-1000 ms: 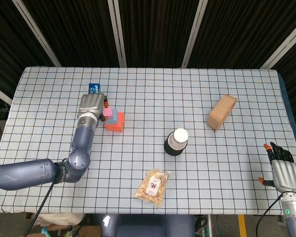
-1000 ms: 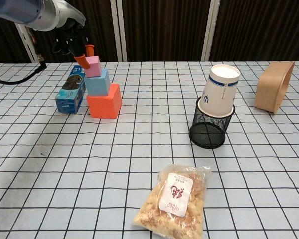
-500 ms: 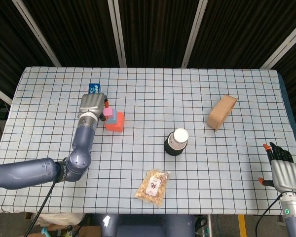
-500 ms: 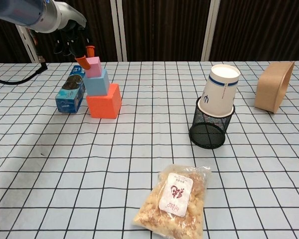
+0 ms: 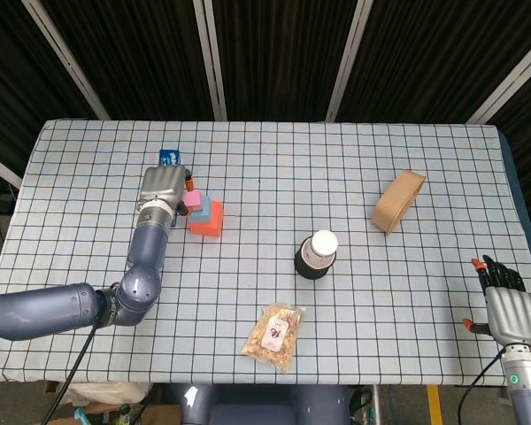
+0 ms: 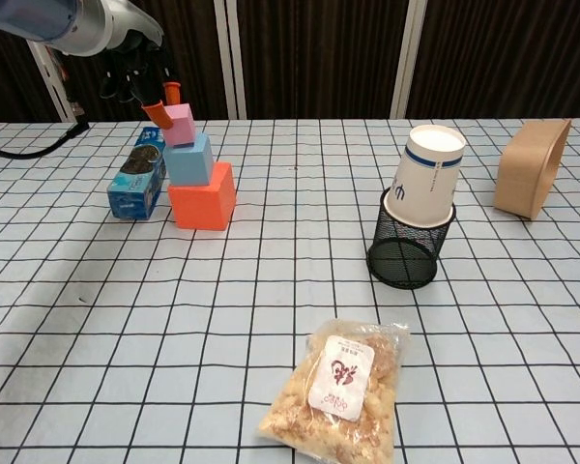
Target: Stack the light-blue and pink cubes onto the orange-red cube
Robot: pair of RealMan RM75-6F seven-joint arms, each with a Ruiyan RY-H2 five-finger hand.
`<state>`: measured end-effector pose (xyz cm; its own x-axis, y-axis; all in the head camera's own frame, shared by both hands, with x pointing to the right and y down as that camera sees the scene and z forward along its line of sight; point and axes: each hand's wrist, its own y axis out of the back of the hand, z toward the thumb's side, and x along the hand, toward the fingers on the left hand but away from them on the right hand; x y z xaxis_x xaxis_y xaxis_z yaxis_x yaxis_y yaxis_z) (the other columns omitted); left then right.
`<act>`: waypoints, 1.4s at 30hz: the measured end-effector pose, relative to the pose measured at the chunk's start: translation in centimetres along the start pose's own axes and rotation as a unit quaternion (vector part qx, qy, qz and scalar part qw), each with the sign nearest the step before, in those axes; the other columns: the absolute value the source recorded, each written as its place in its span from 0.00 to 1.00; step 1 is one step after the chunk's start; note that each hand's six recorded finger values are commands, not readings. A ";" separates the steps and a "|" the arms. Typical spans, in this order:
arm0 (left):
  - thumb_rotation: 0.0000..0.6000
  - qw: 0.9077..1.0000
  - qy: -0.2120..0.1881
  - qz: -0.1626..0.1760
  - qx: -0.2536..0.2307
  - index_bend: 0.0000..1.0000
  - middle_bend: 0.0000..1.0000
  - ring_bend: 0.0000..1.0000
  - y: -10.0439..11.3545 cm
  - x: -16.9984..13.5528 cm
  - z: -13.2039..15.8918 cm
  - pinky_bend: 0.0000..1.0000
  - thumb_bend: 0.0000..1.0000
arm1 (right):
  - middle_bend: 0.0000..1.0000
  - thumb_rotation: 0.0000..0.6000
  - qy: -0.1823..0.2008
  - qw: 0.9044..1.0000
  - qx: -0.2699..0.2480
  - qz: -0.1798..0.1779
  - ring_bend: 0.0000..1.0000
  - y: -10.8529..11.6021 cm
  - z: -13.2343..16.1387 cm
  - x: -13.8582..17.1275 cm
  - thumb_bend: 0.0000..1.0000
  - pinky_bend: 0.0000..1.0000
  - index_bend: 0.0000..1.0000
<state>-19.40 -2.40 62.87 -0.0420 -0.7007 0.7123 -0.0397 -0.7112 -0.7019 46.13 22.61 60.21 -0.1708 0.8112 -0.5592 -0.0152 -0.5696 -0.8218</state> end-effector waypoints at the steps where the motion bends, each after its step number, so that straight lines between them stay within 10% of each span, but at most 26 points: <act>1: 1.00 1.000 0.000 -0.001 0.000 0.51 0.85 0.71 0.0 0.0 0.0 0.72 0.34 | 0.03 1.00 0.000 1.000 0.000 0.000 0.05 0.0 0.0 0.0 0.10 0.10 0.07; 42: 1.00 1.000 -0.008 -0.006 0.004 0.37 0.85 0.71 -0.5 -0.1 0.4 0.72 0.34 | 0.03 1.00 0.001 1.000 0.002 0.004 0.05 -0.1 0.2 0.1 0.10 0.10 0.07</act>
<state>-18.97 -1.97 63.15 -0.0261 -0.6929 0.7206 -0.0312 -0.7199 -0.6934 45.96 22.69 60.27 -0.1686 0.8075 -0.5653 -0.0172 -0.5758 -0.8174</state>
